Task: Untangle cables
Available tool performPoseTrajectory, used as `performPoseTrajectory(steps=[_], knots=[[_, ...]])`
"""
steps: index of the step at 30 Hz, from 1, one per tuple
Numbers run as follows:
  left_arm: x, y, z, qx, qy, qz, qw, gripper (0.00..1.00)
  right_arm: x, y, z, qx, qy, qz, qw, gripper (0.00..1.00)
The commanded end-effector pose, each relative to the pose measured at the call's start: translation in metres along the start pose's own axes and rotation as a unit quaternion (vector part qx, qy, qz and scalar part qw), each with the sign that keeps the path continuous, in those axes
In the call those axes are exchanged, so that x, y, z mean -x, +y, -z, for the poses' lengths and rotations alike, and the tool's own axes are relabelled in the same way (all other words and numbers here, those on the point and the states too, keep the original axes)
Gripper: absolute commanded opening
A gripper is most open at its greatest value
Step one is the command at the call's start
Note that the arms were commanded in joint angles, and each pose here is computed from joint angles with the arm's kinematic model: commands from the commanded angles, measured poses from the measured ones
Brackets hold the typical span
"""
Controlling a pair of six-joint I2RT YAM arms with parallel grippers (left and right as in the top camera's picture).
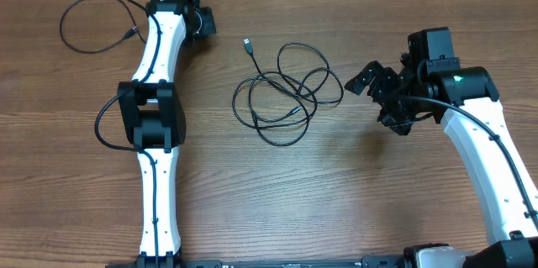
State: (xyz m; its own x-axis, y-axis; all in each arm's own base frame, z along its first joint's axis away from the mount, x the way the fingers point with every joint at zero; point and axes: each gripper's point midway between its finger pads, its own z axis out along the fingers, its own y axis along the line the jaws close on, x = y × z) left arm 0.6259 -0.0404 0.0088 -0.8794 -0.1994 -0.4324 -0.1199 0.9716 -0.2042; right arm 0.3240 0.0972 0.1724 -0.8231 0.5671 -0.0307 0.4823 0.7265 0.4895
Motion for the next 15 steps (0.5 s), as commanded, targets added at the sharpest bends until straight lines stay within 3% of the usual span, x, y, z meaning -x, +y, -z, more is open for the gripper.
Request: performPoseTrajectory(steps=[1, 5, 9, 15], knots=[[-0.016, 0.017, -0.015, 0.015, 0.018, 0.004, 1.0, 0.04, 0.003, 0.004, 0.006, 0.005, -0.011, 0.007, 1.0, 1.0], [-0.017, 0.041, -0.017, 0.049, 0.015, 0.018, 0.999, 0.04, 0.003, 0.004, 0.006, 0.005, -0.011, 0.007, 1.0, 1.0], [-0.018, 0.097, -0.008, 0.122, 0.017, 0.091, 0.988, 0.04, 0.003, 0.004, 0.006, 0.005, -0.011, 0.007, 1.0, 1.0], [-0.028, 0.15, 0.004, 0.164, 0.03, 0.163, 0.972, 0.04, 0.003, 0.004, 0.006, 0.005, -0.011, 0.007, 1.0, 1.0]])
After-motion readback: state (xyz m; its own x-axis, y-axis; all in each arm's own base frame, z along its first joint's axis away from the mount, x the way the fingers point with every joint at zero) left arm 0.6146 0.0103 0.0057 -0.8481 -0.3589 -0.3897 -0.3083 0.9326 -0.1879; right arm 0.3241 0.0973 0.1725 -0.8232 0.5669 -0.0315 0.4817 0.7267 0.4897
